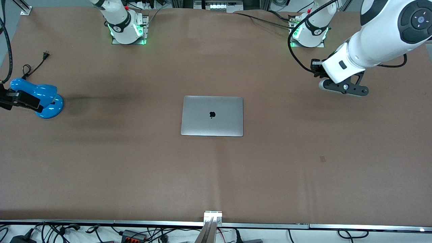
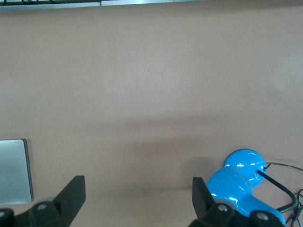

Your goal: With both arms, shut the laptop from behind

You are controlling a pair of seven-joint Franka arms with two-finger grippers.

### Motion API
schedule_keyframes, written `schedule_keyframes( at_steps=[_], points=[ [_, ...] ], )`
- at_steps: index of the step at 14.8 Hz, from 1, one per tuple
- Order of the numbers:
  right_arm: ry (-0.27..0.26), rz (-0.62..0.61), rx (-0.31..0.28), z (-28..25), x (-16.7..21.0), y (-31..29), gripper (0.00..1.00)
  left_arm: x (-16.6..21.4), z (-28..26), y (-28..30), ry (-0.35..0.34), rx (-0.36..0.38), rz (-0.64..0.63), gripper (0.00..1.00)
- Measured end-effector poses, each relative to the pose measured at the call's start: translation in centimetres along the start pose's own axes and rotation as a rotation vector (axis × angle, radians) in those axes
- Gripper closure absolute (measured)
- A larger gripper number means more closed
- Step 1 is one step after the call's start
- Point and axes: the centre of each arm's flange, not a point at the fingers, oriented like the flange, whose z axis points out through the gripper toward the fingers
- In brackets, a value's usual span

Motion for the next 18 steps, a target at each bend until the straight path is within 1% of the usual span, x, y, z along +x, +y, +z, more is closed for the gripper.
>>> schedule_keyframes(
  at_steps=[2,3,4,5,6,7,8,11,14,16,18],
  points=[
    [0.004,0.004,0.002,-0.2,-0.1,0.3,0.0,0.2,0.9,0.3,-0.036,-0.007,0.009,0.52],
    [0.004,0.003,0.004,-0.2,-0.1,0.4,0.0,0.1,1.0,0.6,-0.052,-0.027,0.013,0.44],
    [0.003,0.002,0.005,-0.2,-0.1,0.4,0.0,-0.3,0.5,1.0,-0.057,-0.05,0.012,0.33],
    [0.002,-0.001,0.006,-0.2,-0.1,0.3,0.0,-0.7,-0.4,1.3,-0.052,-0.059,0.006,0.24],
    [-0.001,-0.004,0.007,-0.1,-0.2,0.1,0.0,-1.3,-1.2,1.5,-0.048,-0.058,-0.003,0.15],
    [-0.007,-0.005,0.007,0.0,-0.3,0.0,0.0,-2.0,-1.7,1.7,-0.054,-0.052,-0.012,0.04],
    [-0.012,-0.006,0.007,0.3,-0.7,0.0,0.0,-2.4,-1.8,1.7,-0.066,-0.046,-0.017,0.0],
    [-0.004,-0.007,0.007,0.7,-3.0,0.0,0.0,-1.7,-1.2,0.1,-0.075,-0.016,-0.042,0.0],
    [-0.018,-0.011,0.007,0.6,-6.5,-0.1,0.0,-1.0,-3.0,-5.2,0.003,0.02,-0.124,0.0],
    [-0.022,-0.013,0.007,0.3,-8.2,-0.2,0.0,-0.6,-3.6,-9.5,0.034,0.002,-0.187,0.0],
    [-0.021,-0.015,0.007,0.1,-8.9,-0.2,0.0,-0.4,-3.6,-11.9,0.044,-0.02,-0.195,0.0]
  ],
)
